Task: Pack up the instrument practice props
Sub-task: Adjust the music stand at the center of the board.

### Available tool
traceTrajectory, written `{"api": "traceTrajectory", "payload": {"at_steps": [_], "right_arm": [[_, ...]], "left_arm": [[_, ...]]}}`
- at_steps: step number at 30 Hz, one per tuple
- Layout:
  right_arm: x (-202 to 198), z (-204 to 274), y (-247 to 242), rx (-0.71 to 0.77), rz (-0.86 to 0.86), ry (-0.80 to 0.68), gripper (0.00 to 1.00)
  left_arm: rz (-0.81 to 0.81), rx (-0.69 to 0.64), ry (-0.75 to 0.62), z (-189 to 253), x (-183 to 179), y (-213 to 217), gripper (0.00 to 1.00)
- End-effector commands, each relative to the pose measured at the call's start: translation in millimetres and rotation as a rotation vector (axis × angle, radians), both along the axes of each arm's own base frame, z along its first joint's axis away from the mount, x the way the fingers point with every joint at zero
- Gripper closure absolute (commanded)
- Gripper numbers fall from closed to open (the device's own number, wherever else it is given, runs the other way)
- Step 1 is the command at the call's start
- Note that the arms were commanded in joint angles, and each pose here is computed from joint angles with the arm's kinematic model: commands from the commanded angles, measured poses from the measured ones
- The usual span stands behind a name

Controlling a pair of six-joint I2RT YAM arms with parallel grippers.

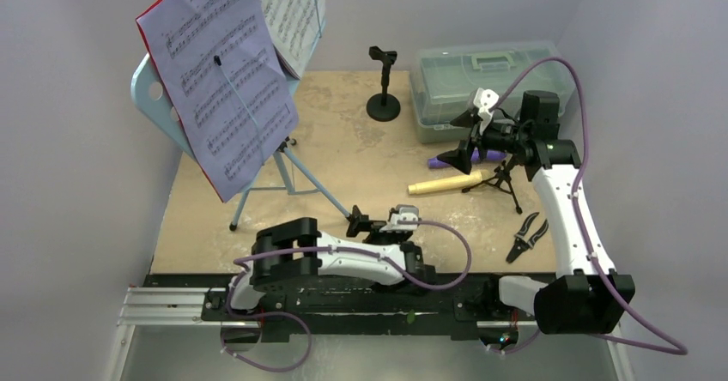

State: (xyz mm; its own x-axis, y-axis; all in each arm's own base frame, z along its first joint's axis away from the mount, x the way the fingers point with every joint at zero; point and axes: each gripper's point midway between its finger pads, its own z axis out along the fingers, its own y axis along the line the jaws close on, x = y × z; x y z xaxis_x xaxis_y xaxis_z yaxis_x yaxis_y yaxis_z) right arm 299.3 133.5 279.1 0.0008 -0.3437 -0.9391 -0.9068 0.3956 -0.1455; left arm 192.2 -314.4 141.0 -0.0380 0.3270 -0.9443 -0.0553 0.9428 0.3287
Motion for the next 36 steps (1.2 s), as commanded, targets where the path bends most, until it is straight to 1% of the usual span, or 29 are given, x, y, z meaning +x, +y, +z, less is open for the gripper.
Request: {"api": "traceTrajectory", "payload": {"at_steps": [1,5,8,10,12,17,22,26,30,31,34,35,36], "right_arm": [[25.4,18.5,-10.9,-0.004,-0.126,-0.011,0.02],[44.5,27.2,-17.5,0.000,-0.196,-0.037,0.02],[60.7,32.1,-28.1,-0.018,-0.279,-0.042,0.02],[72.0,38.8,-34.9,-0.014,-0.339,-0.051,0.01],[77.9,44.4,-35.8,0.024,-0.379,-0.035,0.01],[82.1,49.2,-35.8,0.058,-0.402,-0.035,0.01],[92.6,54.2,-45.7,0.076,-0.492,-0.027,0.01],[98.3,63.0,-59.7,0.119,-0.617,-0.038,0.01],[92.8,78.7,-67.0,0.210,-0.676,-0.052,0.01],[90.0,80.6,-67.5,0.226,-0.674,-0.052,0.01],[82.7,81.7,-66.9,0.251,-0.656,-0.051,0.01],[81.1,80.8,-66.7,0.255,-0.653,-0.051,0.01],[79.7,79.5,-66.5,0.259,-0.650,-0.052,0.01]], "left_arm": [[-0.053,-0.154,-0.256,99.0,22.4,-25.3,0.00],[-0.034,-0.294,-0.272,131.5,24.2,-43.7,0.00],[-0.018,-0.410,-0.286,163.5,24.7,-53.1,0.00],[-0.009,-0.481,-0.295,183.8,24.6,-52.8,0.00],[-0.002,-0.540,-0.301,200.3,24.6,-48.4,0.00],[0.007,-0.698,-0.298,227.3,24.0,-48.0,0.00],[0.005,-0.984,-0.294,254.2,24.1,-50.5,0.00],[-0.015,-1.225,-0.342,269.8,27.0,-43.4,0.00],[-0.071,-1.544,-0.399,267.1,33.2,-32.2,0.08],[-0.073,-1.593,-0.407,267.9,34.0,-29.5,0.08],[-0.071,-1.636,-0.413,270.0,33.3,-26.6,0.07],[-0.071,-1.628,-0.411,270.4,33.4,-27.3,0.07],[-0.068,-1.574,-0.404,269.1,34.5,-30.9,0.07]]}}
